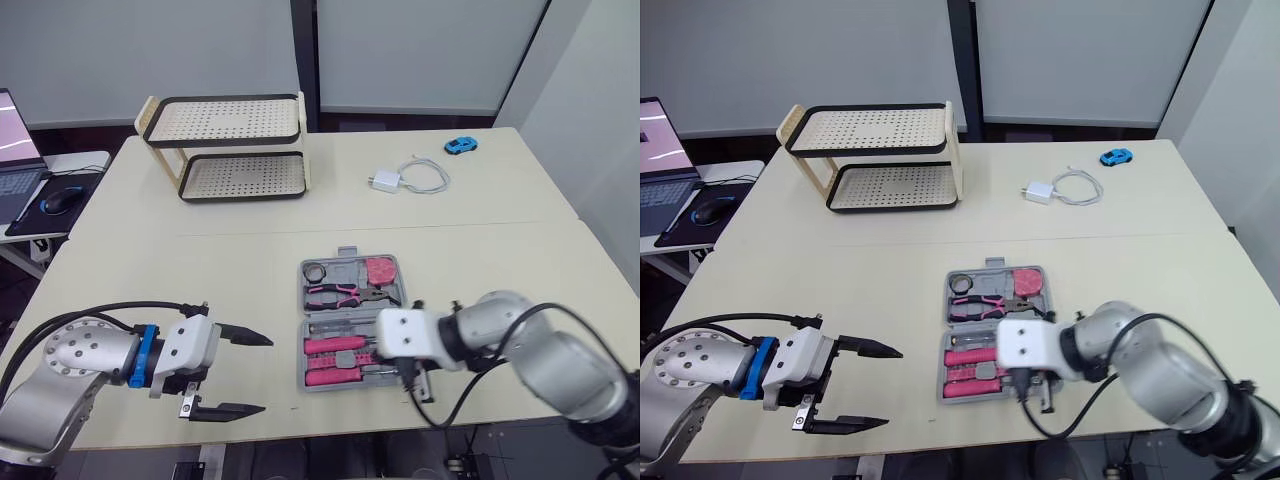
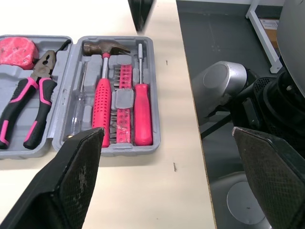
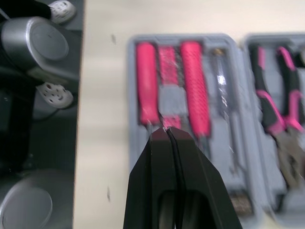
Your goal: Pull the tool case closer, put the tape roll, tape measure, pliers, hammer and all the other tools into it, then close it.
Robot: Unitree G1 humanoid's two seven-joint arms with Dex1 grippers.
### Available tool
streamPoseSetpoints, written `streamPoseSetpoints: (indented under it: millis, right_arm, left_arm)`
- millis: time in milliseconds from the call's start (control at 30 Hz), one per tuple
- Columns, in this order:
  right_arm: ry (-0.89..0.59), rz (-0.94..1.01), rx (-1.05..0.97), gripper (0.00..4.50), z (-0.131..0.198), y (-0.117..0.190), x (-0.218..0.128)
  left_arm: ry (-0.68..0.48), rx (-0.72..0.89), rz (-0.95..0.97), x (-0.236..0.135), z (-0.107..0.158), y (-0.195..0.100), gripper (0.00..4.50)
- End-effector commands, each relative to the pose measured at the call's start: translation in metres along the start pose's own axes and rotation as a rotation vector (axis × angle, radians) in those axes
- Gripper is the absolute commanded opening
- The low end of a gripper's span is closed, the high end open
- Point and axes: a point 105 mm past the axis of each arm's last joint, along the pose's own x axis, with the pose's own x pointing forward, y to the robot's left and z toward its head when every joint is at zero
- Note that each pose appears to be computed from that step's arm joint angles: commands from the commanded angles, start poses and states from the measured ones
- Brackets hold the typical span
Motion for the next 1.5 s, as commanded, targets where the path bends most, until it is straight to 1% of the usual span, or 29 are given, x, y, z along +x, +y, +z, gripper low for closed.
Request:
streamPoseSetpoints:
  millis: [33, 100, 200, 233, 267, 333, 467, 500, 667, 700, 767, 867, 1033, 1133, 1500]
  right_arm:
    - [-0.024, -0.001, -0.028, 0.18, 0.006, -0.001, -0.011]
    - [-0.005, -0.023, -0.017, 0.51, 0.000, -0.007, -0.015]
    - [0.046, -0.061, 0.001, 1.48, -0.019, -0.016, -0.025]
    - [0.061, -0.075, 0.003, 1.91, -0.025, -0.019, -0.028]
    - [0.070, -0.091, 0.007, 2.25, -0.030, -0.022, -0.032]
    - [0.098, -0.120, 0.011, 2.93, -0.041, -0.027, -0.039]
    - [0.125, -0.153, 0.028, 4.39, -0.061, -0.034, -0.050]
    - [0.133, -0.163, 0.030, 4.50, -0.066, -0.036, -0.052]
    - [0.154, -0.217, 0.044, 4.50, -0.087, -0.050, -0.053]
    - [0.153, -0.231, 0.046, 4.31, -0.090, -0.053, -0.052]
    - [0.156, -0.238, 0.042, 3.89, -0.095, -0.056, -0.048]
    - [0.159, -0.248, 0.031, 2.88, -0.100, -0.062, -0.040]
    - [0.153, -0.243, 0.022, 1.00, -0.106, -0.068, -0.024]
    - [0.151, -0.235, 0.010, 0.02, -0.107, -0.070, -0.017]
    - [0.119, -0.222, -0.003, 0.02, -0.101, -0.082, 0.009]
  left_arm:
    - [0.017, 0.038, 0.035, -0.007, 0.004, 0.007, 4.50]
    - [0.028, 0.038, 0.050, -0.009, 0.001, 0.010, 4.50]
    - [0.050, 0.030, 0.092, -0.015, -0.004, 0.019, 4.50]
    - [0.055, 0.029, 0.108, -0.018, -0.005, 0.022, 4.11]
    - [0.060, 0.027, 0.124, -0.020, -0.006, 0.026, 3.91]
    - [0.070, 0.022, 0.148, -0.025, -0.008, 0.031, 3.33]
    - [0.090, 0.011, 0.187, -0.033, -0.015, 0.038, 2.06]
    - [0.096, 0.009, 0.200, -0.034, -0.018, 0.040, 1.76]
    - [0.121, -0.014, 0.273, -0.037, -0.028, 0.056, 0.14]
    - [0.125, -0.022, 0.279, -0.035, -0.031, 0.058, 0.02]
    - [0.137, -0.035, 0.285, -0.032, -0.035, 0.060, 0.00]
    - [0.159, -0.048, 0.298, -0.025, -0.043, 0.066, 0.00]
    - [0.167, -0.057, 0.314, -0.009, -0.053, 0.076, 0.00]
    - [0.169, -0.062, 0.312, 0.001, -0.057, 0.080, 0.00]
    - [0.150, -0.065, 0.304, 0.045, -0.062, 0.093, 0.00]
